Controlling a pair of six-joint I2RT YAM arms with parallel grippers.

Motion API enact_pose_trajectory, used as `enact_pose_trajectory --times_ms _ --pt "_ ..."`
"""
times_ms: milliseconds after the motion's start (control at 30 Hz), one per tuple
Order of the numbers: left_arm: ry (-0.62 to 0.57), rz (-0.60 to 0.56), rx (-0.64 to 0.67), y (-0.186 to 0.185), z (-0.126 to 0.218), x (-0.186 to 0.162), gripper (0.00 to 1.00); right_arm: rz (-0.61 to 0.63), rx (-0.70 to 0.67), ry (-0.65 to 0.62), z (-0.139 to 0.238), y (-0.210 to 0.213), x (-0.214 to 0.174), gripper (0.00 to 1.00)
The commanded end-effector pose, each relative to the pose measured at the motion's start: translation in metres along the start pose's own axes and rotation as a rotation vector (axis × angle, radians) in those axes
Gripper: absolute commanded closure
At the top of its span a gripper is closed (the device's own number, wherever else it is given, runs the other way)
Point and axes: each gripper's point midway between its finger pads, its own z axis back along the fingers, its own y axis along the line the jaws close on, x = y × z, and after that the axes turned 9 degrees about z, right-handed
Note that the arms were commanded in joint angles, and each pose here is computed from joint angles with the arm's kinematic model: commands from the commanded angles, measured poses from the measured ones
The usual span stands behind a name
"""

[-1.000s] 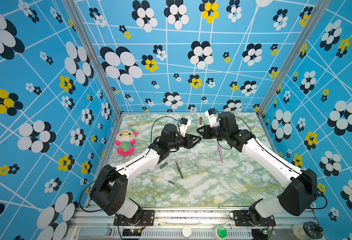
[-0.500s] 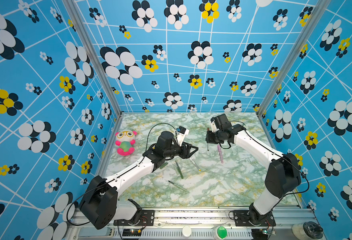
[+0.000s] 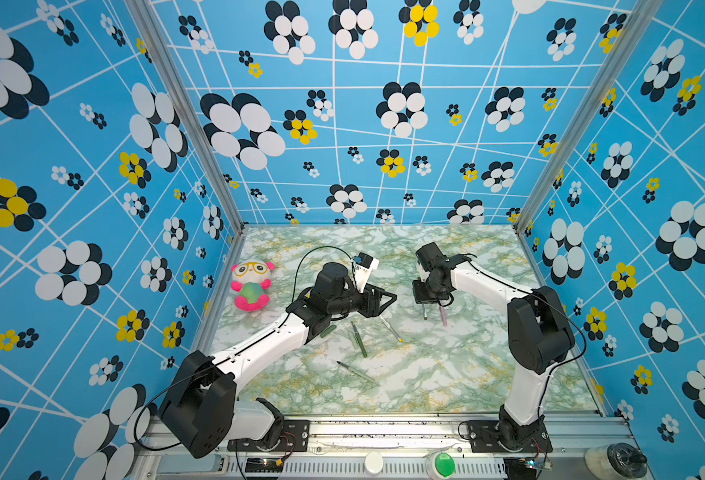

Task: Insert the pens into the pen caps
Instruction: 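Carry the capped marker down toward the pink pen while the left gripper releases, then lower the capped marker beside the pink pen and open the right gripper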

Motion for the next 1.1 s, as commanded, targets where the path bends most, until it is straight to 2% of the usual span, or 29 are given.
enact_pose_trajectory --times_ms 0,300,1067 --pt "0.014 -0.015 0.007 0.001 -0.002 -0.005 0.43 -0.001 -0.065 0.062 -0.010 -0.013 -0.013 1.00" --pt "0.020 -0.013 0.005 0.000 -0.004 -0.003 0.44 -0.023 -0.124 0.113 -0.022 -0.025 -0.024 1.00" --pt "0.022 -0.013 0.004 -0.002 -0.005 -0.003 0.44 -0.068 -0.152 0.154 -0.040 -0.031 -0.035 0.99"
